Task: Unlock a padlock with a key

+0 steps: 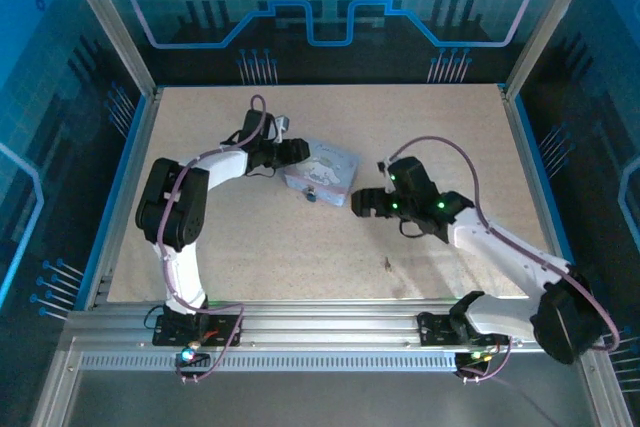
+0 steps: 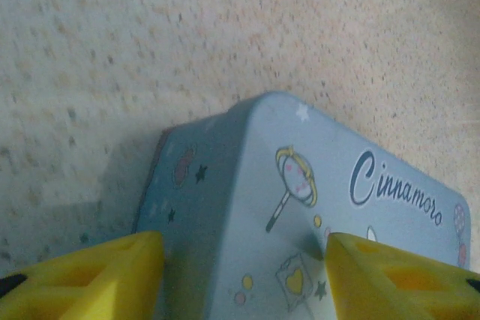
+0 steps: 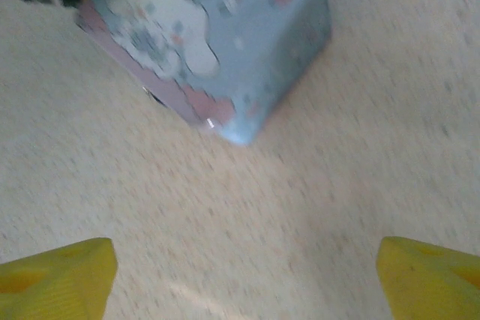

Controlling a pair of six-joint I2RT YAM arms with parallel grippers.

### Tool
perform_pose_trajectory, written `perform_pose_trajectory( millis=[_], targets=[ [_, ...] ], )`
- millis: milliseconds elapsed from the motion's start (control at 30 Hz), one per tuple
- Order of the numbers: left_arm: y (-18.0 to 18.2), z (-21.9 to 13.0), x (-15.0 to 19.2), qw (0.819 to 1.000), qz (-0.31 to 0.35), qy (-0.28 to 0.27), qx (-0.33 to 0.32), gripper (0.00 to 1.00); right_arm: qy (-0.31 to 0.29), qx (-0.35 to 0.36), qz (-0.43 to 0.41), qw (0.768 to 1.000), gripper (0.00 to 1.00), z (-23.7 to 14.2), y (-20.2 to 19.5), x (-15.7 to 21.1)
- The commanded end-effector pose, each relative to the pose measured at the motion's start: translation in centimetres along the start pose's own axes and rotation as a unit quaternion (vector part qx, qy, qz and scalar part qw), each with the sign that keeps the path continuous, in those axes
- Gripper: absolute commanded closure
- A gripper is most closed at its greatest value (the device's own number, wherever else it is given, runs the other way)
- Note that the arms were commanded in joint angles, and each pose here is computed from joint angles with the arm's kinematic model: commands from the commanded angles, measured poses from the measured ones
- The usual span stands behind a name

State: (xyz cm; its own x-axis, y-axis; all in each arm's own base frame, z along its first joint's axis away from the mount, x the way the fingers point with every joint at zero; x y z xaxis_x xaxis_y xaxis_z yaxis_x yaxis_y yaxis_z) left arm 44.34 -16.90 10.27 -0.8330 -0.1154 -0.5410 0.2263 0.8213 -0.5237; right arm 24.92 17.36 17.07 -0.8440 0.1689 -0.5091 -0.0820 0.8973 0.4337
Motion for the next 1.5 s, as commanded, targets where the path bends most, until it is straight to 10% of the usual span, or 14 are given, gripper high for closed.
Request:
perform_pose_trajectory(
  millis=[0,500,967,1467],
  targets=[
    [-1.1,-1.4,-0.2,1.000,-0.009,-0.026,0.003,0.36,0.061,0.064,0.005,0.996,0.13,-1.3,-3.3,4.2],
    [-3.6,-10.7,0.9,0.990,-0.009,-0.135,-0.035,0.15,0.135,0.057,0.072,0.987,0.40,-1.8,-6.4,10.8],
    [-8.4,-11.5,12.3,0.998,-0.011,-0.061,-0.004,0.15,0.166,0.126,0.030,0.978,0.56,-0.8,-6.1,12.3],
    [-7.8,-11.7,14.0,0.998,-0.015,-0.053,-0.016,0.14,0.173,0.196,-0.038,0.964,0.61,1.2,-4.8,13.0]
  ],
)
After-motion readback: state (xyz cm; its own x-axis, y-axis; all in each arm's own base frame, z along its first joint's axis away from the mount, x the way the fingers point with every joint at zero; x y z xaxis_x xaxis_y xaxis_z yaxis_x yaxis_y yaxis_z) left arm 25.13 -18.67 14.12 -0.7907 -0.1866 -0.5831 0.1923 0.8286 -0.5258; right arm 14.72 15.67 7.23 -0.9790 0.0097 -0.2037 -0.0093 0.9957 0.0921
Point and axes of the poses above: each hand's point on the last joint's axis, 136 mm out from that joint toward the fingers, its own z axis out along the fingers, its own y axis along the line the jaws close on, x = y × z, the point moved 4 cm from there along -z, back along the fingers, and after that the axes turned 10 degrees about z, right-handed, at the moved point
